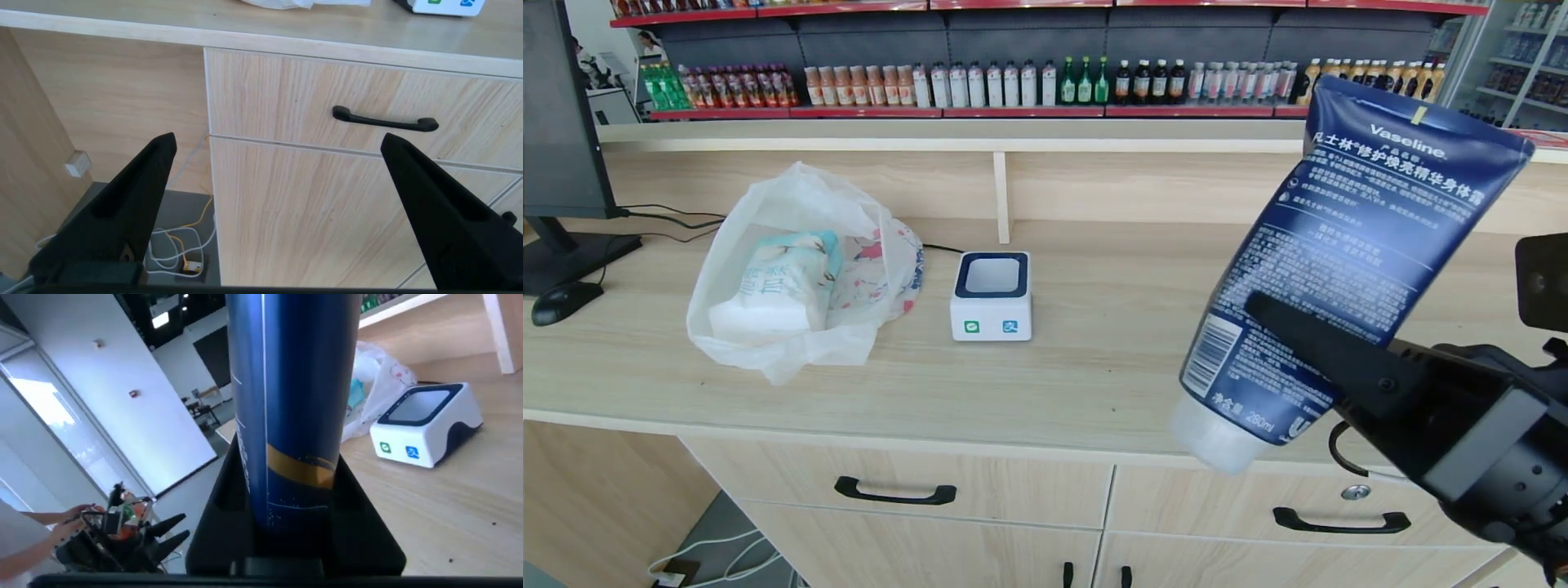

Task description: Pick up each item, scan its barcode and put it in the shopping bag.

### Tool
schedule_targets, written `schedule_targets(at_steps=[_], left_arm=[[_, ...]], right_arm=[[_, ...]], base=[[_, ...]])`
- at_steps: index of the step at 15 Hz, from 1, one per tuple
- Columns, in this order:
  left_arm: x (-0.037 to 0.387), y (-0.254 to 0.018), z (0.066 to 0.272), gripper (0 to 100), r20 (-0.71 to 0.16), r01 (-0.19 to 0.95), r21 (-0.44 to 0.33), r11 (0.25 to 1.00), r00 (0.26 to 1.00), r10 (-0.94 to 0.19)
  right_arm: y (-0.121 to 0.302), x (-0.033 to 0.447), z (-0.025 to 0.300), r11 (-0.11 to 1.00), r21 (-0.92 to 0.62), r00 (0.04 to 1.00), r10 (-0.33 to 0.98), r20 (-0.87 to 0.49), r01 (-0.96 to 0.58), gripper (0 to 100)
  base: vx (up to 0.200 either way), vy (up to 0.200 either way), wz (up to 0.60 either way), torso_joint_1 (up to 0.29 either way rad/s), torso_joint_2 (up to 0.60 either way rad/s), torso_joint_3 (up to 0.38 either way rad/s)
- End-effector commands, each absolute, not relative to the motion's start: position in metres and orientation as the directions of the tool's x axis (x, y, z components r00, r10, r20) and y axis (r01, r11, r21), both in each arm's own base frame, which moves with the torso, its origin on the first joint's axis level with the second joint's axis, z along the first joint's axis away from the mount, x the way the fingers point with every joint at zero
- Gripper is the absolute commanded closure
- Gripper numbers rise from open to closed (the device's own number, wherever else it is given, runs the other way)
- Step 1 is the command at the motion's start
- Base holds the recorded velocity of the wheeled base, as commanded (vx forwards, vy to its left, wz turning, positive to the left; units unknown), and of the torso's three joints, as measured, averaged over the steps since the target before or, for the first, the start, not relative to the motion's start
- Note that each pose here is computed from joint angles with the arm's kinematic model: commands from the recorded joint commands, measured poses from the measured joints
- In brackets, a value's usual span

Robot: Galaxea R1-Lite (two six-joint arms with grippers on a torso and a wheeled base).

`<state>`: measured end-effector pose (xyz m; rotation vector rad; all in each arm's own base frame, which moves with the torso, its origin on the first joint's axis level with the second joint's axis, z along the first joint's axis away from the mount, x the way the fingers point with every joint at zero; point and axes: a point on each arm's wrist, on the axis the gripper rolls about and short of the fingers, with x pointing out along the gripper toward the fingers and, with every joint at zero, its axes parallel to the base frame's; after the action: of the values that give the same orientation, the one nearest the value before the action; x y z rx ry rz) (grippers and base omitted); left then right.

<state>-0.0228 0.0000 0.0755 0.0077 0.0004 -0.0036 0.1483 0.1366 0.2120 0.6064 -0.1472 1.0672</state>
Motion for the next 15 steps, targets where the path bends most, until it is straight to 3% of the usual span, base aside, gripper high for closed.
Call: schedule_targets(at_steps=[1, 3, 15], left_arm=[[-0.023, 0.0, 0.075, 0, 0.0, 0.003, 0.008, 1.0, 1.0, -0.003], [-0.023, 0.0, 0.075, 0, 0.0, 0.003, 0.008, 1.0, 1.0, -0.003], [-0.023, 0.0, 0.076, 0, 0.003, 0.003, 0.012, 1.0, 1.0, -0.003]], right_arm=[[0.14, 0.139, 0.216, 0.283, 0.404, 0.45, 0.791, 0.415, -0.87, 100], [0.138, 0.118, 0.227, 0.147, 0.454, 0.375, 0.8, 0.468, -0.879, 100], [0.161, 0.104, 0.248, -0.05, 0.467, 0.237, 0.811, 0.535, -0.883, 100]], base=[[0.0, 0.0, 0.0, 0.0, 0.0, 0.0], [0.0, 0.0, 0.0, 0.0, 0.0, 0.0], [0.0, 0.0, 0.0, 0.0, 0.0, 0.0]])
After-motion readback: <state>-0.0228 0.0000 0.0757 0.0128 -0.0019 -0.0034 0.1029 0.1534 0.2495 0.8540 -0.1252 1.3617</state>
